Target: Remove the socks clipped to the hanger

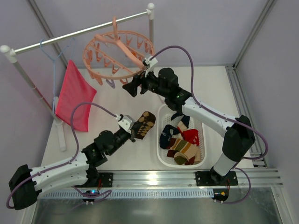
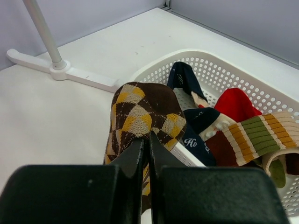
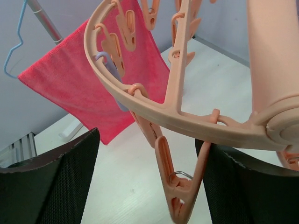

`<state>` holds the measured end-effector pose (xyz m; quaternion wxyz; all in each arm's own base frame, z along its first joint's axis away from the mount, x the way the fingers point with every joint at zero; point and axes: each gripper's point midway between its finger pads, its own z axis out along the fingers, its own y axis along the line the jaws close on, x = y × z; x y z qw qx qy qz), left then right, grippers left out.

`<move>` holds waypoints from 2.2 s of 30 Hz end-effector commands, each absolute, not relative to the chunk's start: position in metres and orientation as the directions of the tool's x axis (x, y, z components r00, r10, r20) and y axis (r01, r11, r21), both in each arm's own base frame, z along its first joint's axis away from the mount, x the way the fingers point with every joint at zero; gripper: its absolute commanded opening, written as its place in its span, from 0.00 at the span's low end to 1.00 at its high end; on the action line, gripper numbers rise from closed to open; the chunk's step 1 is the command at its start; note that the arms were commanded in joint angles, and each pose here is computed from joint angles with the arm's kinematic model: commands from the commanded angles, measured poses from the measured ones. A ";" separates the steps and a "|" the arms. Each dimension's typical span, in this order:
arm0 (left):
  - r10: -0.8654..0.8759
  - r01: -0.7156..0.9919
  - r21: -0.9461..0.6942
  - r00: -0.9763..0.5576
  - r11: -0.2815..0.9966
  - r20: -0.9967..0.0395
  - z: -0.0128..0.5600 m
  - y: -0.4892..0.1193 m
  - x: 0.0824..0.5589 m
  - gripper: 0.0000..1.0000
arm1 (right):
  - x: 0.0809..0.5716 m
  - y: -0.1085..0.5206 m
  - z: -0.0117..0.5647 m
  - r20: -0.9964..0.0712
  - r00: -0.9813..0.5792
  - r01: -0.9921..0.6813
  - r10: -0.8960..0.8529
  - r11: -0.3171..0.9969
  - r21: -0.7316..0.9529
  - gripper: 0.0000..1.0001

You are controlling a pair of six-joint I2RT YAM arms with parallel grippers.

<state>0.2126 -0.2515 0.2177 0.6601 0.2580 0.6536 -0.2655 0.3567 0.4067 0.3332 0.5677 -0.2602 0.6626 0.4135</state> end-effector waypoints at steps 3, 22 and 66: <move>-0.049 0.687 -0.017 0.027 0.727 -0.998 0.237 -0.256 0.215 0.00 | 0.355 0.387 0.352 -0.976 -0.147 -0.784 0.159 0.582 0.213 0.86; -0.041 0.472 -0.093 -0.120 0.877 -0.992 0.209 -0.225 0.266 0.00 | 0.350 0.284 0.239 -0.963 -0.246 -0.468 0.108 0.857 0.216 0.87; -0.010 0.796 -0.354 -0.401 0.490 -0.916 0.197 -0.431 0.169 0.00 | 0.314 0.028 0.191 -0.916 -0.097 0.102 0.389 0.919 0.380 0.98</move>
